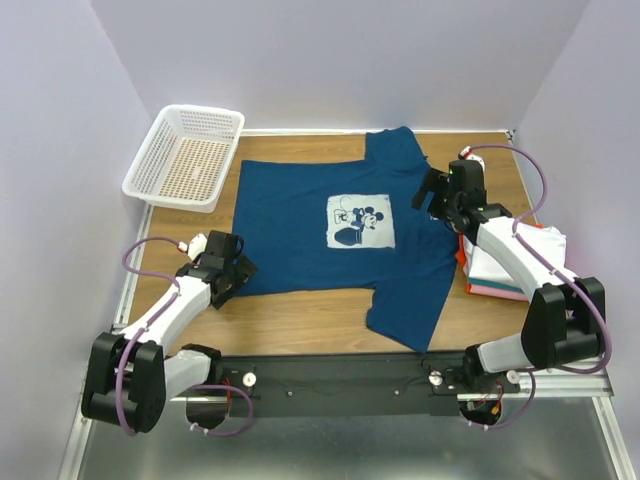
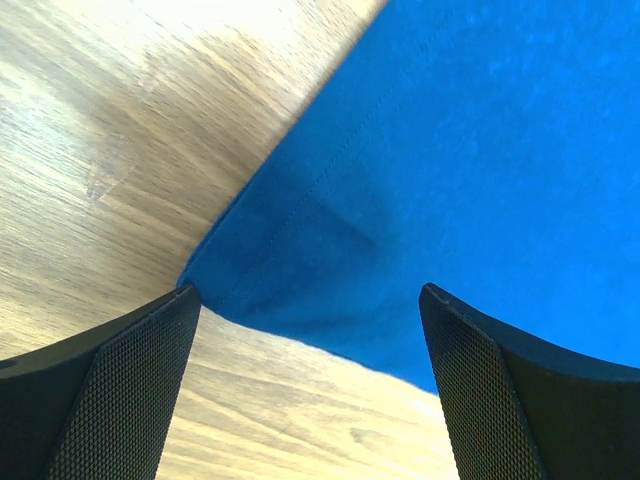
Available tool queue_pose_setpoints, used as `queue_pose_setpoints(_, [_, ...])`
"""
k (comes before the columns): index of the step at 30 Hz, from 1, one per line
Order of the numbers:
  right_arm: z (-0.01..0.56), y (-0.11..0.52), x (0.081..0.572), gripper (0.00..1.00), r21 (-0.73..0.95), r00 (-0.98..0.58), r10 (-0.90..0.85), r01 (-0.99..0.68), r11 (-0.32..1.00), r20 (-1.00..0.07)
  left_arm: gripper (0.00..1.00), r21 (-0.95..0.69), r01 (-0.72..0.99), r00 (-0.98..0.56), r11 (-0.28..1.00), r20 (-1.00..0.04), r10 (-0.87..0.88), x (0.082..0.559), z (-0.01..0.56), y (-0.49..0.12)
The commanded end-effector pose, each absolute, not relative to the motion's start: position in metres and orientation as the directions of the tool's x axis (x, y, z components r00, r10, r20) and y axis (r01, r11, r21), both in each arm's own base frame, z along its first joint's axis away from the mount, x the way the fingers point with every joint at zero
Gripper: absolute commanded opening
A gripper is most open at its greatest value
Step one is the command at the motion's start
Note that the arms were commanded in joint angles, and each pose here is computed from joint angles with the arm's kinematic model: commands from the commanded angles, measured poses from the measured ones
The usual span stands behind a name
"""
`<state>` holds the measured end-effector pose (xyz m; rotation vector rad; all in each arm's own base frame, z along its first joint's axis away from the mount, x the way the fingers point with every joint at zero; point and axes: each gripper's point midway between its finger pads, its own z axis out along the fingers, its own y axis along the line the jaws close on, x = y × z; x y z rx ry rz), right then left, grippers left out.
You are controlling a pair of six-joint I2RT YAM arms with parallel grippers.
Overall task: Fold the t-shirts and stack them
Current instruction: Flatten the tshirt out, then fold the tshirt
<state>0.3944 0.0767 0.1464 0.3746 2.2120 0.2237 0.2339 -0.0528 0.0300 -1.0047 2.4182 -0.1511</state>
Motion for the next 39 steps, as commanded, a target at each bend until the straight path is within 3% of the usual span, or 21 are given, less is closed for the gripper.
queue_pose_setpoints(1, [0.146, 0.070, 0.395, 1.00, 0.282, -0.566, 0.355, 0.215, 0.935, -0.745, 0.98, -0.271, -0.705, -0.532, 0.655, -0.409, -0.741, 0.228, 0.017, -0.041])
queue_pose_setpoints(5, [0.146, 0.070, 0.394, 1.00, 0.277, -0.566, 0.348, 0.210, 0.938, -0.747, 0.87, -0.257, -0.721, -0.522, 0.643, -0.409, -0.749, 0.230, 0.015, -0.033])
queue_pose_setpoints(10, [0.147, 0.069, 0.394, 1.00, 0.269, -0.562, 0.341, 0.209, 0.940, -0.753, 0.83, -0.270, -0.718, -0.520, 0.641, -0.403, -0.753, 0.230, 0.018, -0.033])
queue_pose_setpoints(13, [0.146, 0.067, 0.393, 1.00, 0.264, -0.561, 0.339, 0.213, 0.941, -0.755, 0.75, -0.273, -0.723, -0.514, 0.635, -0.402, -0.758, 0.230, 0.018, -0.033])
queue_pose_setpoints(15, [0.146, 0.067, 0.392, 1.00, 0.260, -0.563, 0.335, 0.211, 0.942, -0.755, 0.61, -0.268, -0.725, -0.516, 0.634, -0.398, -0.758, 0.229, 0.017, -0.033])
queue_pose_setpoints(16, [0.145, 0.067, 0.392, 1.00, 0.257, -0.565, 0.332, 0.210, 0.943, -0.755, 0.47, -0.265, -0.727, -0.520, 0.634, -0.391, -0.759, 0.228, 0.016, -0.033])
queue_pose_setpoints(17, [0.145, 0.067, 0.392, 1.00, 0.257, -0.565, 0.332, 0.210, 0.943, -0.755, 0.40, -0.265, -0.727, -0.520, 0.634, -0.391, -0.759, 0.228, 0.016, -0.033])
queue_pose_setpoints(20, [0.143, 0.066, 0.391, 1.00, 0.255, -0.568, 0.333, 0.215, 0.943, -0.752, 0.22, -0.262, -0.729, -0.519, 0.632, -0.389, -0.761, 0.228, 0.015, -0.033])
queue_pose_setpoints(25, [0.144, 0.068, 0.390, 1.00, 0.258, -0.572, 0.327, 0.201, 0.945, -0.752, 0.00, -0.264, -0.730, -0.518, 0.631, -0.389, -0.762, 0.228, 0.016, -0.033])
queue_pose_setpoints(32, [0.149, 0.097, 0.363, 1.00, 0.284, -0.626, 0.244, 0.038, 0.958, -0.741, 0.00, -0.261, -0.708, -0.524, 0.656, -0.429, -0.736, 0.237, 0.024, -0.029])
queue_pose_setpoints(35, [0.148, 0.129, 0.339, 1.00, 0.195, -0.668, 0.128, -0.026, 0.980, -0.733, 0.00, -0.292, -0.677, -0.532, 0.675, -0.439, -0.724, 0.245, 0.029, -0.033])
queue_pose_setpoints(39, [0.116, 0.145, 0.280, 1.00, 0.064, -0.776, 0.038, -0.003, 0.998, -0.630, 0.00, -0.297, -0.656, -0.552, 0.694, -0.438, -0.710, 0.246, 0.026, -0.036])
